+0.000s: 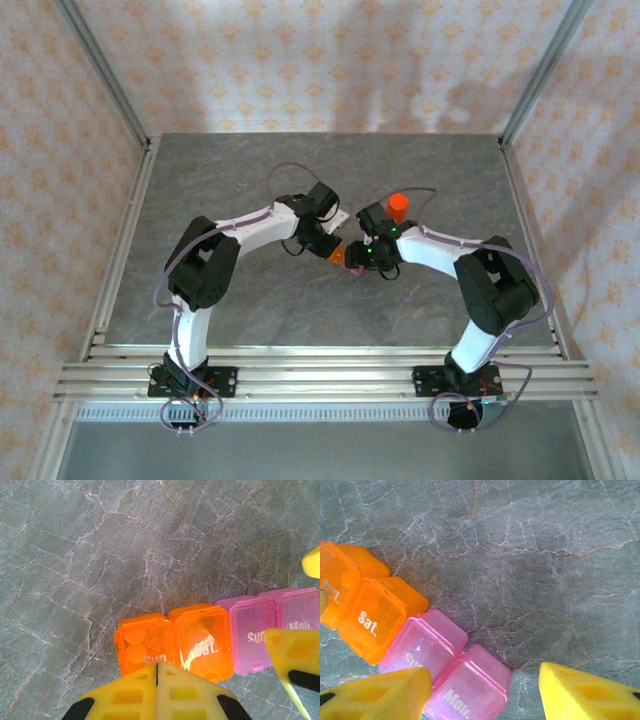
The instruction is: Sort the pills into containers
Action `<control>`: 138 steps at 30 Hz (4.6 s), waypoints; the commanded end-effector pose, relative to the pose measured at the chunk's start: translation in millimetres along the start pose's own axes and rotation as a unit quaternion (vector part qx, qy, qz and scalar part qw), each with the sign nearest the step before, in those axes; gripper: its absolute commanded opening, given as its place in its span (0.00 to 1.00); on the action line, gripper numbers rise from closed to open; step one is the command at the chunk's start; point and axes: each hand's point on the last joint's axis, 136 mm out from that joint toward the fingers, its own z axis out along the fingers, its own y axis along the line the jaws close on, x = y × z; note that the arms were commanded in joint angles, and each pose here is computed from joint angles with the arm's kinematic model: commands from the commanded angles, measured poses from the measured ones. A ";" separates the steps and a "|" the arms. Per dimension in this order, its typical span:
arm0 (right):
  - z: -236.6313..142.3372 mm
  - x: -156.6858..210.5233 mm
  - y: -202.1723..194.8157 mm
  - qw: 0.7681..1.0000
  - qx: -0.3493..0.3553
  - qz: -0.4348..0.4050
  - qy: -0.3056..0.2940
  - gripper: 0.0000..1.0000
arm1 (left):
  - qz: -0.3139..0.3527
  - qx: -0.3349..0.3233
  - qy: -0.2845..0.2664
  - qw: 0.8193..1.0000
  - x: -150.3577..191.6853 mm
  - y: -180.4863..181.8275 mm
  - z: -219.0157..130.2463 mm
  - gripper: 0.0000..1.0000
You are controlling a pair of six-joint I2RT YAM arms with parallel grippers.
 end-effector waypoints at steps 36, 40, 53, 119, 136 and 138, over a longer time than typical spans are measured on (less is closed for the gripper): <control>22.1 18.5 -32.8 0.997 0.072 0.015 0.029 0.60 | 0.003 -0.009 0.043 0.999 24.8 -5.9 -8.2 0.00; 22.7 18.7 -33.0 0.997 0.072 0.016 0.029 0.60 | 0.002 -0.009 0.047 0.999 27.8 -7.4 -6.4 0.00; 24.4 19.9 -33.7 0.997 0.072 0.016 0.031 0.60 | 0.003 -0.021 0.037 0.999 25.9 -5.5 -7.4 0.00; -266.0 -87.7 -207.4 0.762 0.334 0.236 -0.503 1.00 | -0.145 -0.466 -0.475 0.732 112.9 187.9 -280.9 1.00; -185.0 -72.5 -243.2 0.777 0.383 0.187 -0.463 1.00 | -0.146 -0.420 -0.441 0.780 113.5 212.3 -200.5 1.00; -179.2 -74.7 -241.1 0.780 0.371 0.176 -0.472 1.00 | -0.152 -0.412 -0.444 0.781 113.1 214.9 -194.0 1.00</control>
